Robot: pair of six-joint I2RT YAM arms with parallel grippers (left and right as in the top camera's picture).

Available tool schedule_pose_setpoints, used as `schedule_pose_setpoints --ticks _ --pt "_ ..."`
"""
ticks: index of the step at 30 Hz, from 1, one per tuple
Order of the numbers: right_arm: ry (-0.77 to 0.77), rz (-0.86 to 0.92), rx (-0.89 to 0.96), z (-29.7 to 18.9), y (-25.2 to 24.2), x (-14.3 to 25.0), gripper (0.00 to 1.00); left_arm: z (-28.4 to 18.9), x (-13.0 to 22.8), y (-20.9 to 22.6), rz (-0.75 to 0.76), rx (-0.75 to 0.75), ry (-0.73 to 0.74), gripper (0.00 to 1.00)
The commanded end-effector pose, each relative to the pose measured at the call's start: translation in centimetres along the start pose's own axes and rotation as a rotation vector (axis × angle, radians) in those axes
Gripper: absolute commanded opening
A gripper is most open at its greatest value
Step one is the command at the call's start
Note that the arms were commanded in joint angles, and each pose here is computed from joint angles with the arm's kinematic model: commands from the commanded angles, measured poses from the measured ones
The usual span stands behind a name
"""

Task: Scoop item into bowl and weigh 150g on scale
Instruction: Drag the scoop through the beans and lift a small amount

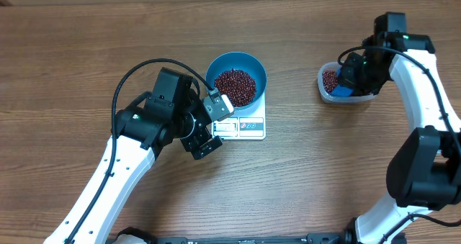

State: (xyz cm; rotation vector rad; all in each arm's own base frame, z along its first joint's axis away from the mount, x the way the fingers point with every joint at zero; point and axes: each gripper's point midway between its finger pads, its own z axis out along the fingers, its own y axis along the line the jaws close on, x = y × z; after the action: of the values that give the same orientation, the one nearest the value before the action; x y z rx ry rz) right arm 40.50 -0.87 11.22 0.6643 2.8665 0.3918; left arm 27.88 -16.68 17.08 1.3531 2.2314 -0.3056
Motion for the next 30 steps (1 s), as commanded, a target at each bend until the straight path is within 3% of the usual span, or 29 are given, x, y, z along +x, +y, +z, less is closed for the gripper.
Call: schedule_pose_setpoints --ticks 1,13,30 --pt "-0.046 -0.031 -0.108 -2.6 1.5 -0.9 0.04 0.3 0.1 -0.2 0.018 0.011 0.000 1.00" --pt "-0.068 -0.002 -0.059 -3.3 -2.1 -2.0 0.04 0.3 0.1 -0.2 0.018 0.011 0.000 1.00" --pt "-0.098 -0.096 -0.072 -4.3 -1.6 -2.1 0.04 0.3 0.0 -0.2 0.019 0.011 0.000 0.99"
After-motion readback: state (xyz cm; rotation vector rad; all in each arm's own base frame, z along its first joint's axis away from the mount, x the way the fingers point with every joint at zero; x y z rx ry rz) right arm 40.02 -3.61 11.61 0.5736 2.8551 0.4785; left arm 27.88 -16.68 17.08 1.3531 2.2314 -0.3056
